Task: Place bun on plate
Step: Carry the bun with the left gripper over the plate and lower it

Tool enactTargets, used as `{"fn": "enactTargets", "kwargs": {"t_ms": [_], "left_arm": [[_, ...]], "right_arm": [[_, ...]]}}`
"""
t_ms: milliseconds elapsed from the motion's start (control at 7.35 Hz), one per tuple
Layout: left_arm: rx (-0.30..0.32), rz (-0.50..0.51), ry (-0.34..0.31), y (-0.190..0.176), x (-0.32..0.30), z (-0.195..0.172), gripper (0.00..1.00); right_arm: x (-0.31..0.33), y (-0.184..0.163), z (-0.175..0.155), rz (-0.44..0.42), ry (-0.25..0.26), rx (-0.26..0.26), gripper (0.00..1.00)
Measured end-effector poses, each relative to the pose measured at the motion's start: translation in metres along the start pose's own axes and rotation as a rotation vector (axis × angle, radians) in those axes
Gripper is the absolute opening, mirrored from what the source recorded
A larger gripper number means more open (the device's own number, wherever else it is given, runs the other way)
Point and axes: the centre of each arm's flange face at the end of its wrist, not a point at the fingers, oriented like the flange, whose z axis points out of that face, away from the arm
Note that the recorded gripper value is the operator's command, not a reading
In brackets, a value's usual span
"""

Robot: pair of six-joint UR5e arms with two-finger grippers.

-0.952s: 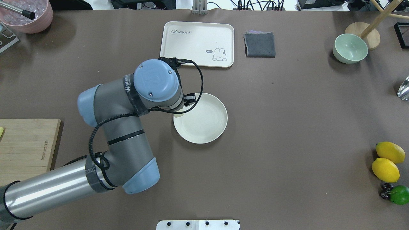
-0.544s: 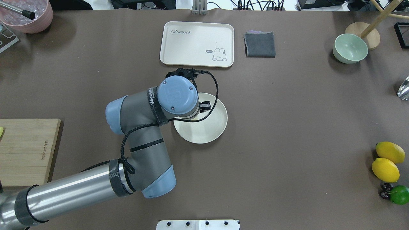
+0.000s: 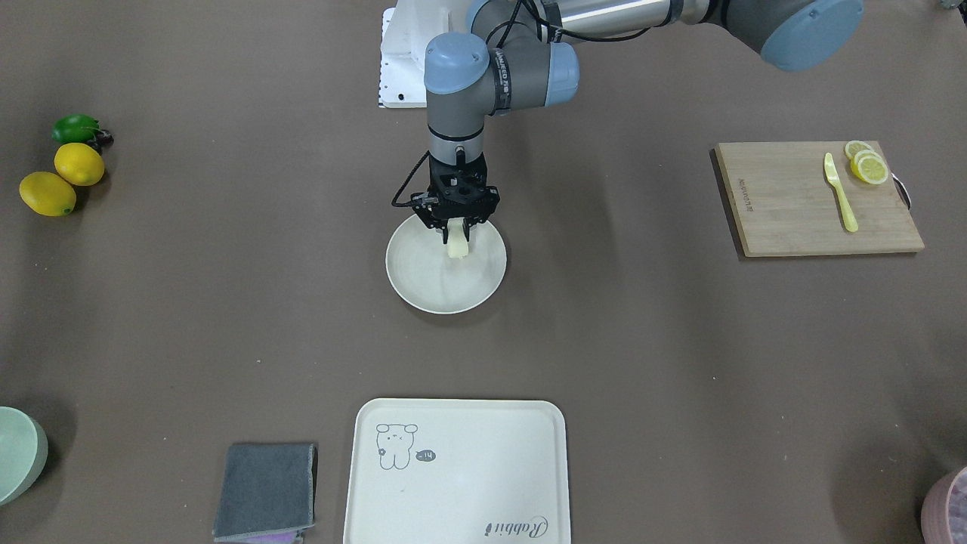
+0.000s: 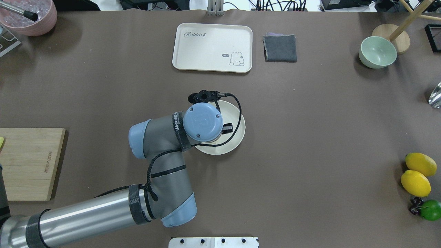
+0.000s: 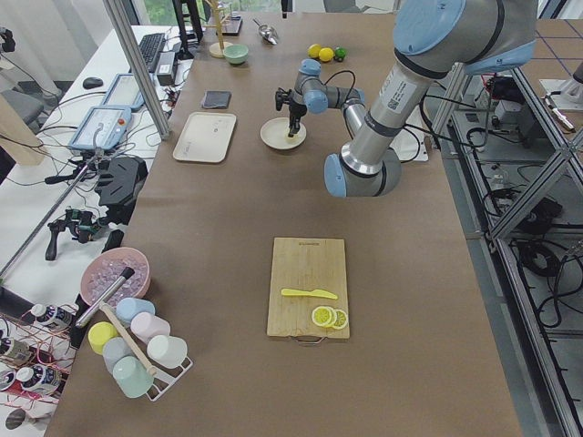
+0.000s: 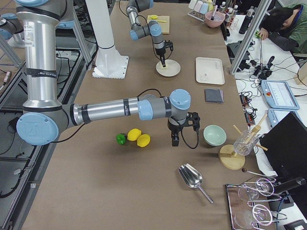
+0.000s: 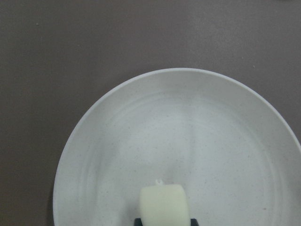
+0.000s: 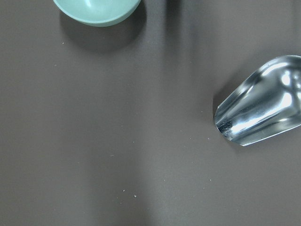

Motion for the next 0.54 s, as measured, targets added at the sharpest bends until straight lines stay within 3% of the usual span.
{"fn": "enactTargets", "kwargs": {"t_ms": [272,544], "left_arm": [[0.019,0.013,-0.006,0.009,0.0032,0.0039,0.97],[0.03,0.026,0.006,0.0063,0.0047,-0.0047,0.97]], "right_arm": [[0.0011,0.0012,0.001,0.004,0.0,-0.003,1.0],[0.0019,0.003,0.0017,0.007,-0.006,-0.006,1.0]]}}
